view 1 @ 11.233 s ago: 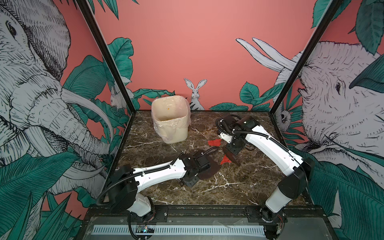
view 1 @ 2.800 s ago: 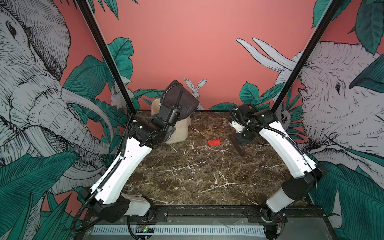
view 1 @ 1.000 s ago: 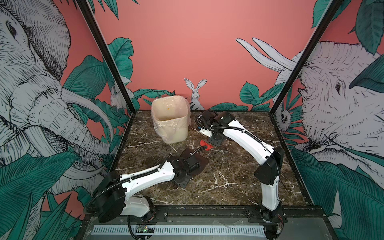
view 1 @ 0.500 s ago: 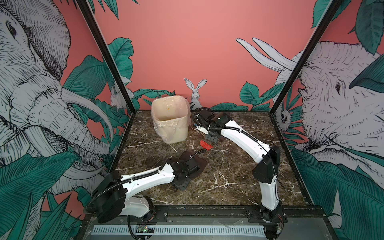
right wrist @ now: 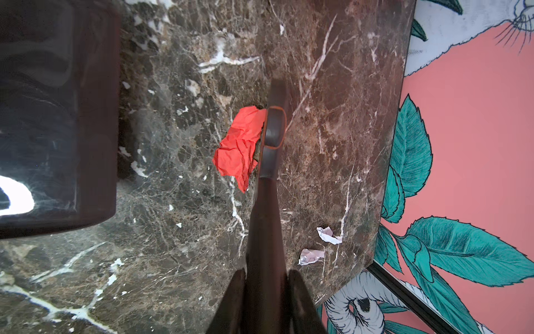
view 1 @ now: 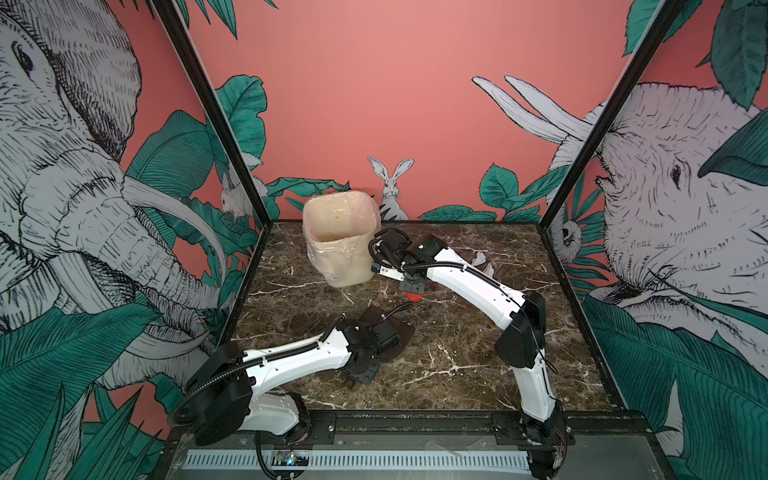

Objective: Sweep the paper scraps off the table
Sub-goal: 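Place the brush behind the red scrap with the right gripper, then sweep the red scrap toward the dustpan with the right gripper's brush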

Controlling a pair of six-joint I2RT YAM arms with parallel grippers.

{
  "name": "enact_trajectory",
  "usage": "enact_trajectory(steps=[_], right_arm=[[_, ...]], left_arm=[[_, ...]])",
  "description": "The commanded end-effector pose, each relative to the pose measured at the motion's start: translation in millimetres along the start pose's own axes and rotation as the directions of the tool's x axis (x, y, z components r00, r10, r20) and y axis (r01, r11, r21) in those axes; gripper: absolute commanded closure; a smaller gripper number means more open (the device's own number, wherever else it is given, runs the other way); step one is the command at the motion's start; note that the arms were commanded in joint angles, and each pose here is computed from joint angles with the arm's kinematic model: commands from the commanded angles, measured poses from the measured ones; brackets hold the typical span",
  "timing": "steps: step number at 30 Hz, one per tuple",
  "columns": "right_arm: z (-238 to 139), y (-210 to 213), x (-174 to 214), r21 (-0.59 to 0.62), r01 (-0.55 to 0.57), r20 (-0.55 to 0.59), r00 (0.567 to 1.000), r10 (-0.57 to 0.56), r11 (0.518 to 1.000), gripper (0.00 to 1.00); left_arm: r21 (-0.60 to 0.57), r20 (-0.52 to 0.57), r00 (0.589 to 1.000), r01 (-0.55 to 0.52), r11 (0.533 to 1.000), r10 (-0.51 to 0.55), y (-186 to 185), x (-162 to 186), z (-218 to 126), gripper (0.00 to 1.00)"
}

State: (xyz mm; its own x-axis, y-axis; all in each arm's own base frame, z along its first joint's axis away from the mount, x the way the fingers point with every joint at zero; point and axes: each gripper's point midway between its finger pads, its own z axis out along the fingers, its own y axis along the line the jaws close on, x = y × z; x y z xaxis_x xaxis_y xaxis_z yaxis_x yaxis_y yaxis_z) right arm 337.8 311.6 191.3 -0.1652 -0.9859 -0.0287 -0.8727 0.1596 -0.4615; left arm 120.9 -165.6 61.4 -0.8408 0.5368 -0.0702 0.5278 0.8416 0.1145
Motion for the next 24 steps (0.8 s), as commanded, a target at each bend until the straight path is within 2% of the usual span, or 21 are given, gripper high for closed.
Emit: enact_trajectory(steps=[1, 6, 12, 18, 24], right_arm=[[-23, 21, 9, -0.068, 0.042, 0.015, 0.999, -0.041, 0.997, 1.0], [-35, 40, 14, -0.11, 0.059, 0.014, 0.998, -0.058, 0.992, 1.0], [-61, 53, 14, -0.171, 0.048, 0.065, 0.997, -0.038, 0.984, 1.0], [-67, 34, 22, -0.076, 0.017, 0.037, 0.999, -0.015, 0.997, 1.0], [-53, 5, 28, -0.005, -0.075, -0.014, 0.997, 0.075, 0.997, 1.0]], left_arm=[[-0.016, -0.039, 0.999, -0.003, 1.0, 0.002, 3, 9, 2, 1.0], [-0.025, -0.065, 0.997, -0.036, 0.999, 0.034, 0, 6, 7, 1.0], [-0.033, -0.075, 0.994, -0.077, 0.997, 0.074, -4, -3, 8, 1.0], [-0.034, -0.088, 0.992, -0.096, 0.995, 0.093, -5, -5, 8, 1.0], [-0.025, -0.091, 0.99, -0.113, 0.993, 0.111, -8, -6, 7, 1.0]])
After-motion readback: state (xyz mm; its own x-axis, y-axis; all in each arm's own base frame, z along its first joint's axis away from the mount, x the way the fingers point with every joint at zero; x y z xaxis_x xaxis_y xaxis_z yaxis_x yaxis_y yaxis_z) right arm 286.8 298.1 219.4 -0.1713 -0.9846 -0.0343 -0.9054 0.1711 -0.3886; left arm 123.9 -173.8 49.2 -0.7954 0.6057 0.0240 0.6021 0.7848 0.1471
